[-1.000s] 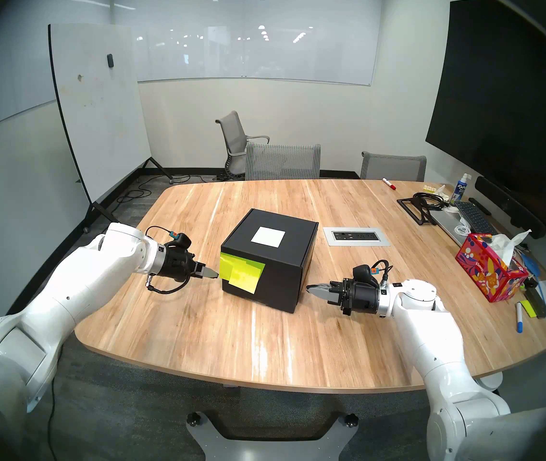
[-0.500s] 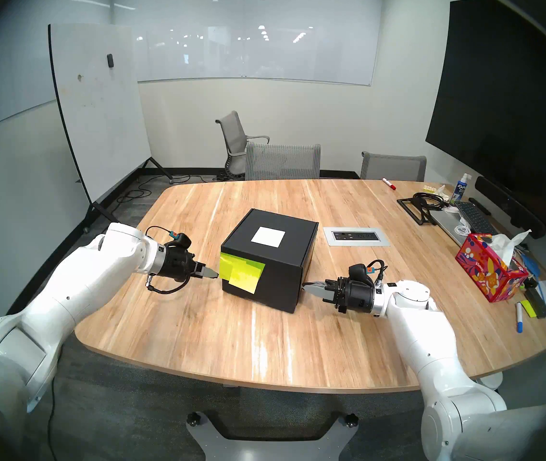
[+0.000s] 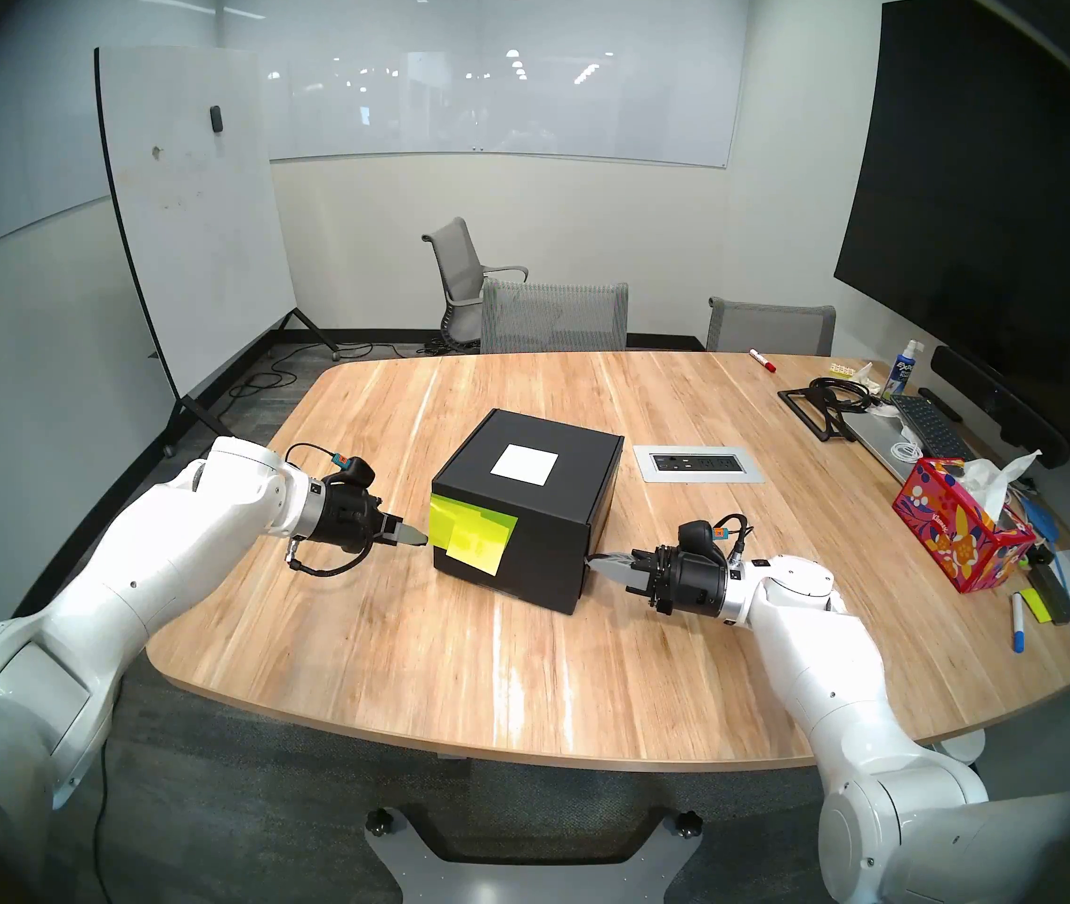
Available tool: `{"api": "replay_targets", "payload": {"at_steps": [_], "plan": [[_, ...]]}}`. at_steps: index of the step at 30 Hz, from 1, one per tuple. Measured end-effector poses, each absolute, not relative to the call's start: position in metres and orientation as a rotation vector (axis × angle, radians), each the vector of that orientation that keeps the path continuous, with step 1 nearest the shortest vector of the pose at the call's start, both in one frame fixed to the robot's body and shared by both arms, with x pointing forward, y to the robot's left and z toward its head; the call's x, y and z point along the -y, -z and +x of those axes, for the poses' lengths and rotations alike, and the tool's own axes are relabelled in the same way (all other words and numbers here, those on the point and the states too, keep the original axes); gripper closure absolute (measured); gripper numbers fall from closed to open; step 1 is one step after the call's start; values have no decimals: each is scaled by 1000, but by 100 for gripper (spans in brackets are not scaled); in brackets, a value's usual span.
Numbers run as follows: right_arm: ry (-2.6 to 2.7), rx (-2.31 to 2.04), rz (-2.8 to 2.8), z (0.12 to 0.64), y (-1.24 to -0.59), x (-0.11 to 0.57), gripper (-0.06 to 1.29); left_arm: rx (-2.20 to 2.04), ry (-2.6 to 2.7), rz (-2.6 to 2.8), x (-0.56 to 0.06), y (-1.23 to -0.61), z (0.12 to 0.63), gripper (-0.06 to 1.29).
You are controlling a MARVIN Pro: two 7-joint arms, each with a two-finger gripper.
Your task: Open the box and place the mouse inside
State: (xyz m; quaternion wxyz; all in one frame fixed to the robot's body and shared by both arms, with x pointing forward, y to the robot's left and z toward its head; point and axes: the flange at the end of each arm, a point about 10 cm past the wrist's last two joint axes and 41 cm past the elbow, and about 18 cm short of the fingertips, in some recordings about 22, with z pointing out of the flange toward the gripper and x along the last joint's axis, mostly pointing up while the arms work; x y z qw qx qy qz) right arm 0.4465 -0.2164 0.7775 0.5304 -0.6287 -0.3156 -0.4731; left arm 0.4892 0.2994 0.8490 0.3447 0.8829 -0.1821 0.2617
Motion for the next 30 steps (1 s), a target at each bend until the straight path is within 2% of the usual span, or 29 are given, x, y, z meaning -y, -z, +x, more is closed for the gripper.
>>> {"api": "replay_targets", "payload": {"at_steps": [30], "plan": [[1126,735,-1492,449,-776,215,125,476,-685,2295,-299,-849,490,125]]}}
